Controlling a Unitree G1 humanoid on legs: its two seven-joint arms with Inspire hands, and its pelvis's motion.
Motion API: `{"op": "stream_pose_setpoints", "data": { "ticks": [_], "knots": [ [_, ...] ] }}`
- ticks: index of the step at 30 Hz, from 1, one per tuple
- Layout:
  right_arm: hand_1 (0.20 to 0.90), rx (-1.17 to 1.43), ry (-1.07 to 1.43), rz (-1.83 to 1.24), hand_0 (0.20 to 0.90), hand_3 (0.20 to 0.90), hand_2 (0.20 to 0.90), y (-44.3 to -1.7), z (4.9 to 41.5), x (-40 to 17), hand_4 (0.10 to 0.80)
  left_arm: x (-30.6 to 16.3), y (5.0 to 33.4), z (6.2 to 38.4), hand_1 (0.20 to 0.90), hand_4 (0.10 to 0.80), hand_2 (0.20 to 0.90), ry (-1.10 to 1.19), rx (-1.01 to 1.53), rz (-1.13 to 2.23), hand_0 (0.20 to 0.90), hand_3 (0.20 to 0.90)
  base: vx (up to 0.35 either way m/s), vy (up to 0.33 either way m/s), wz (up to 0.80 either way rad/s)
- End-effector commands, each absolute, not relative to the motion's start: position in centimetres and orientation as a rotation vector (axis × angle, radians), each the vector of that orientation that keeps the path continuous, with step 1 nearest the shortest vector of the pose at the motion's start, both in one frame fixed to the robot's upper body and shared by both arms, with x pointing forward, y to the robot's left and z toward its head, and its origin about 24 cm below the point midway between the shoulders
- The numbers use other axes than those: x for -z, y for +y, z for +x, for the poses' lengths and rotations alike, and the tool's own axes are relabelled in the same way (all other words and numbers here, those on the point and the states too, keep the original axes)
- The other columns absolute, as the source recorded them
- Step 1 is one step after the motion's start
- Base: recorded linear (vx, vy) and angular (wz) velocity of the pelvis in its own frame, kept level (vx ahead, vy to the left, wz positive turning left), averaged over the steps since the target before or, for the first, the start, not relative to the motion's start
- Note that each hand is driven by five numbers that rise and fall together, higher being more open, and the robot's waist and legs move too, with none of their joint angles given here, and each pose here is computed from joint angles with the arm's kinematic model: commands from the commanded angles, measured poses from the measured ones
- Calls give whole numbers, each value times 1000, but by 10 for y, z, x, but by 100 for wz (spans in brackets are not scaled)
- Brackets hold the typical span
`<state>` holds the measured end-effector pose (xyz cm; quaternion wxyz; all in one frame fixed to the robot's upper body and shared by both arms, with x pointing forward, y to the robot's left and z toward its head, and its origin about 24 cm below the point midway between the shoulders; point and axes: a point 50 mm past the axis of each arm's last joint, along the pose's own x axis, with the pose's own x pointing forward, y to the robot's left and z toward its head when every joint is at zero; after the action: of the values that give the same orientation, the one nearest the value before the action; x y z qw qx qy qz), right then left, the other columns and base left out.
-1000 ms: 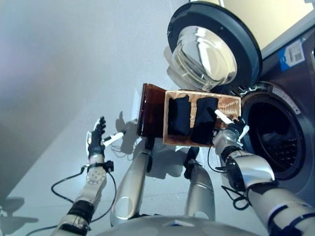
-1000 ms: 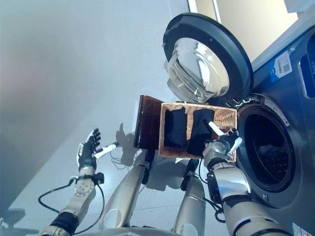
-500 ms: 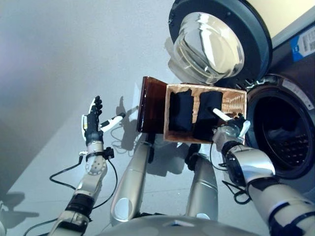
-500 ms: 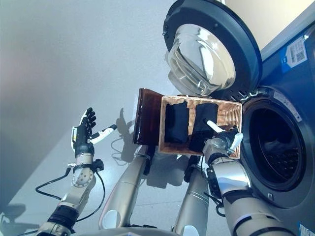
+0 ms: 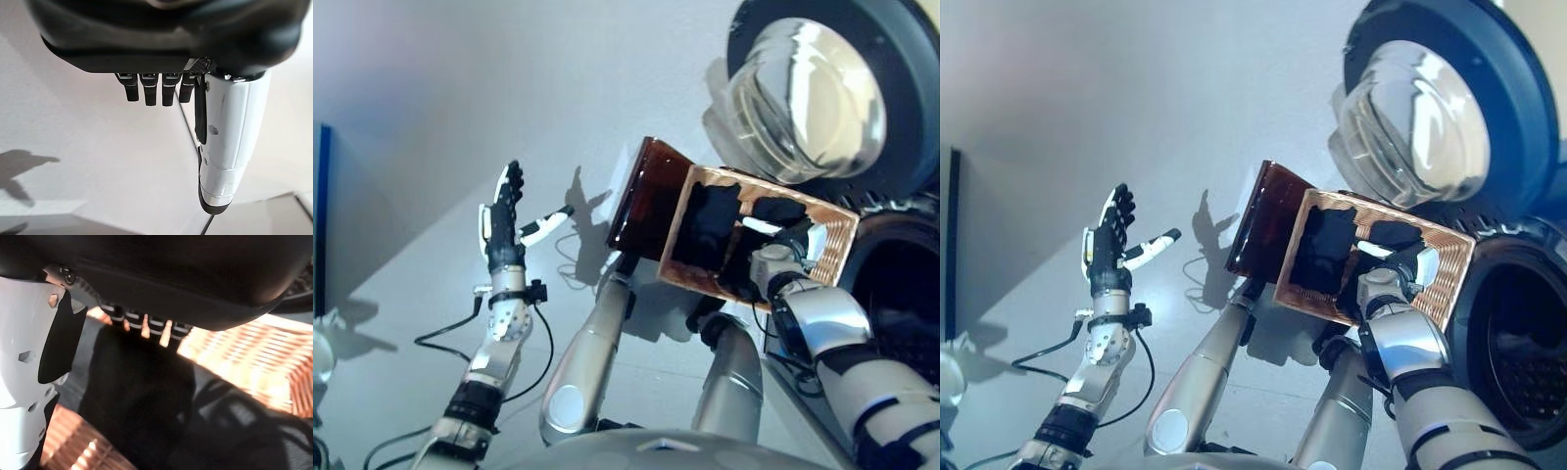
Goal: Pick up the clothes and place them into the washing machine
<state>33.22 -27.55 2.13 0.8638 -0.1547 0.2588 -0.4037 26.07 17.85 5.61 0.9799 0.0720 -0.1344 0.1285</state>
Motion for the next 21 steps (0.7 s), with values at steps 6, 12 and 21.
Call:
{"op": "stream_pose_setpoints", "data": {
  "ticks": [6, 12, 21],
  "knots": [
    [900, 1011, 551, -508, 900, 900, 900, -322, 322, -48, 800, -129, 173, 248, 900, 800, 900, -651, -249, 47, 900, 900, -22, 12, 17],
    [900, 941, 520, -523, 900, 900, 900, -299, 338, -53, 800, -123, 185, 247, 900, 800, 900, -613, -321, 42, 900, 900, -30, 57, 6],
    [200, 897, 503, -523, 200, 200, 200, -284, 347, -57, 300, -120, 189, 240, 900, 800, 900, -602, -317, 27, 900, 900, 9, 43, -5]
  ]
}}
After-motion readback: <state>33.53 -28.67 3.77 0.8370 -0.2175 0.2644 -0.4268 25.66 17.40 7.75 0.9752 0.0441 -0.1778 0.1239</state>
